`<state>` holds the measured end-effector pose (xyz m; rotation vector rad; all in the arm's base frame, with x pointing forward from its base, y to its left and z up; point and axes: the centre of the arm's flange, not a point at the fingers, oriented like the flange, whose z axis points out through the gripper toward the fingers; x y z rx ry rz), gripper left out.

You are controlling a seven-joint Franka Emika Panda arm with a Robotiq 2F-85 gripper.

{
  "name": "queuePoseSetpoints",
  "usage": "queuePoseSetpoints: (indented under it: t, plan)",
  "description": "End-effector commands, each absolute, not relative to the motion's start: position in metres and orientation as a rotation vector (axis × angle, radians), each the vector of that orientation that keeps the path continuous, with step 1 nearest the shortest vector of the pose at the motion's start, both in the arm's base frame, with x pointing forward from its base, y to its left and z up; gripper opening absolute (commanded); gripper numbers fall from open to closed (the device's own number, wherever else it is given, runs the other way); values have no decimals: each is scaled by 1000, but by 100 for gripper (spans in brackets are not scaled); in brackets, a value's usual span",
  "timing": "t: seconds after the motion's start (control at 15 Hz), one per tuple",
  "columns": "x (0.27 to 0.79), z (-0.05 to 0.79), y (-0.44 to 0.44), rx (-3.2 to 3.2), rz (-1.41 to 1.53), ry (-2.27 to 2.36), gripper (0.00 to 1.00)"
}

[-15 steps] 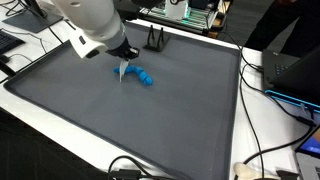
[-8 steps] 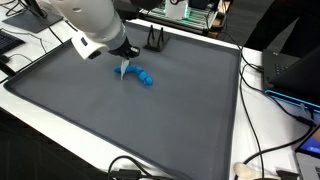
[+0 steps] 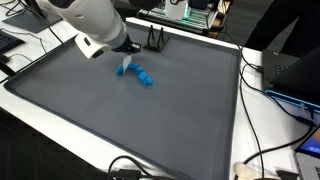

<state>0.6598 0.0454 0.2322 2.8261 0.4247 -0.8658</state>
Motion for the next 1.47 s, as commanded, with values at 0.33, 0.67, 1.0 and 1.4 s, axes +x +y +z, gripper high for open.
queuePoseSetpoints:
  t: [0.33,0.67,1.0,1.4]
  plan:
    - [635,238,33,2793,-966,422,1]
    - [626,255,28,2801,-989,395,1]
    - [613,281,23,2855,-996,322,1]
    - [589,314,17,3019,-990,63,1]
